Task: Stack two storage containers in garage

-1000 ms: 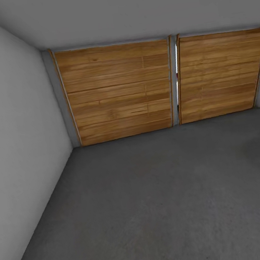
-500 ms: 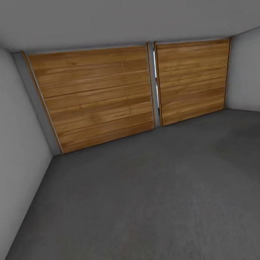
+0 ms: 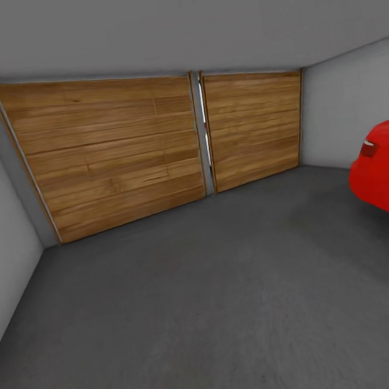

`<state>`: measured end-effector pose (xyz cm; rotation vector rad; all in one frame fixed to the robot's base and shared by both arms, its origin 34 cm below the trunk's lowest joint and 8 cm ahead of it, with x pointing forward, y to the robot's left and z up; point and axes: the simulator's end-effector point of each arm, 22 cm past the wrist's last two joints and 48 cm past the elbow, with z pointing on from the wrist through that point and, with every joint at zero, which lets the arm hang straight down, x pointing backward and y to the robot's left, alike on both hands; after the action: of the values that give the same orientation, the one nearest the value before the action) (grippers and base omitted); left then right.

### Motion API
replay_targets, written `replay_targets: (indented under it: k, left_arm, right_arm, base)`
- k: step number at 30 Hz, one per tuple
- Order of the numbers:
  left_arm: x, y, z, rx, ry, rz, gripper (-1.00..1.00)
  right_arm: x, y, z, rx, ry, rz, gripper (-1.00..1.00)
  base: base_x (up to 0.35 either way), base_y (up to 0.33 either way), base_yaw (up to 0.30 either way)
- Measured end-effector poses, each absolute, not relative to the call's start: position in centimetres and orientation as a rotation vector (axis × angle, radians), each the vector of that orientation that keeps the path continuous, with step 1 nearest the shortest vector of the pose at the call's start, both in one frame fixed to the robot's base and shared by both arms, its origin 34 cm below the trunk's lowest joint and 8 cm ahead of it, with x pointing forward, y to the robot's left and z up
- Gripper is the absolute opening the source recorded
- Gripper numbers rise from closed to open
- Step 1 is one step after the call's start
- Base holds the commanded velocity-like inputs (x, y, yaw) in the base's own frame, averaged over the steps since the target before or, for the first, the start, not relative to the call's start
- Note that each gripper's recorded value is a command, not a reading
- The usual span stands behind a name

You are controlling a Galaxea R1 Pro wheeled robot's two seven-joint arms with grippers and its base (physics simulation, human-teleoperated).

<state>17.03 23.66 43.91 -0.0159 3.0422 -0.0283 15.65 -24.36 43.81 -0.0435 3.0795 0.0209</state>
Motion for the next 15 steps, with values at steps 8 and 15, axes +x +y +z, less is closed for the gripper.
replay_targets:
  k: [8, 15]
  left_arm:
    - [17.17, 23.66, 43.92, -0.016, 3.039, -0.028, 1.0]
    - [17.3, 23.68, 43.93, -0.016, 3.035, -0.028, 1.0]
  right_arm:
    - [15.82, -24.36, 43.82, -0.043, 3.075, 0.021, 1.0]
    - [15.93, -24.36, 43.82, -0.043, 3.072, 0.021, 1.0]
  base:
    - [0.0, 0.0, -0.294]
    - [0.0, 0.0, -0.294]
